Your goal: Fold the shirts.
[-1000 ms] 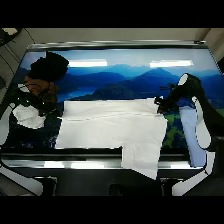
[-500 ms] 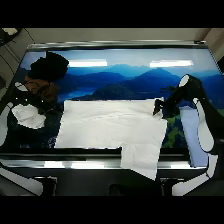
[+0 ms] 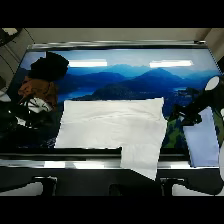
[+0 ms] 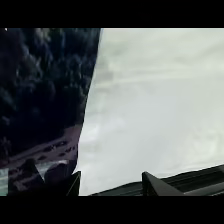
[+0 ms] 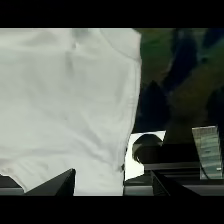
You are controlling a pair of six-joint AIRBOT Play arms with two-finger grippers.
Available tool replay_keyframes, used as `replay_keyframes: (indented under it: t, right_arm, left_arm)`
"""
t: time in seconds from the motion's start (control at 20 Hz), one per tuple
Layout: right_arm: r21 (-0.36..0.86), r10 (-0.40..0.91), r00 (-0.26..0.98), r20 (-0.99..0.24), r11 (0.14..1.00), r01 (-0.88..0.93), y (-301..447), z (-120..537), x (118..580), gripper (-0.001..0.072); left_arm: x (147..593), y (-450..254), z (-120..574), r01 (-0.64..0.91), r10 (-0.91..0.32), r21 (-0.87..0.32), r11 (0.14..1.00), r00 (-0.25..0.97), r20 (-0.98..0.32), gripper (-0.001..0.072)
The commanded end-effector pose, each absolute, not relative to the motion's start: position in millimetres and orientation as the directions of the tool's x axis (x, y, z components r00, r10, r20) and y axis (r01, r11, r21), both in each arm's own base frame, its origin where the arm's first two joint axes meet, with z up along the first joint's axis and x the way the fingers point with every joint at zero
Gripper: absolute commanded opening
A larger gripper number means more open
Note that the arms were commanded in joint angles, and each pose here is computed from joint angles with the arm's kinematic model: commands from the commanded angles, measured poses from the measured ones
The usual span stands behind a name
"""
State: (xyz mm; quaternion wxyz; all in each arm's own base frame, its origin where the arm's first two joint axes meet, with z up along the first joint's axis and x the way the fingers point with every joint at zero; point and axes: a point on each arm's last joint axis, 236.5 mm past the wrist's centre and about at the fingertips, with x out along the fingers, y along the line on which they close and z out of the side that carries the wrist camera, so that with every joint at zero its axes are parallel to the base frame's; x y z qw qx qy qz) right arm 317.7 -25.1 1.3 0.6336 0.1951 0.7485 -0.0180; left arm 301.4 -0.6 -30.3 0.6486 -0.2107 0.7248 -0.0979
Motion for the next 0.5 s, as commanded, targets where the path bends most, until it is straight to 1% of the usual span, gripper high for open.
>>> replay_keyframes:
  t: [0.0, 0.05, 0.25, 0.35, 0.4, 0.45]
  right_arm:
    - [0.219, 0.275, -0.131, -0.952, 0.918, 0.331, -20.6, -7.7, 278.6, 0.0559]
    - [0.22, 0.276, -0.134, -0.952, 0.918, 0.33, -18.5, -8.8, 271.8, 0.0543]
    - [0.22, 0.273, -0.125, -0.954, 0.919, 0.328, -16.8, -5.4, 265.3, 0.0543]
    - [0.22, 0.272, -0.123, -0.954, 0.919, 0.327, -17.0, -5.3, 265.4, 0.0543]
    - [0.22, 0.272, -0.123, -0.954, 0.919, 0.327, -17.0, -5.3, 265.5, 0.0543]
    - [0.22, 0.273, -0.125, -0.954, 0.92, 0.325, -16.9, -5.1, 265.0, 0.0543]
  left_arm:
    - [238.3, 3.2, -78.1, -0.212, -0.349, -0.324, 0.922, -0.096, -0.932, 0.0433]
    - [232.1, 3.3, -85.6, -0.196, -0.339, -0.317, 0.928, -0.091, -0.936, 0.0433]
    - [214.6, -2.3, -109.9, -0.221, -0.349, -0.316, 0.923, -0.126, -0.929, 0.0433]
    - [212.9, -10.6, -115.5, -0.21, -0.375, -0.347, 0.914, -0.117, -0.919, 0.043]
    - [216.0, -10.3, -116.6, -0.214, -0.374, -0.347, 0.913, -0.101, -0.922, 0.0386]
    - [221.2, -8.6, -117.5, -0.214, -0.367, -0.343, 0.914, -0.08, -0.927, 0.038]
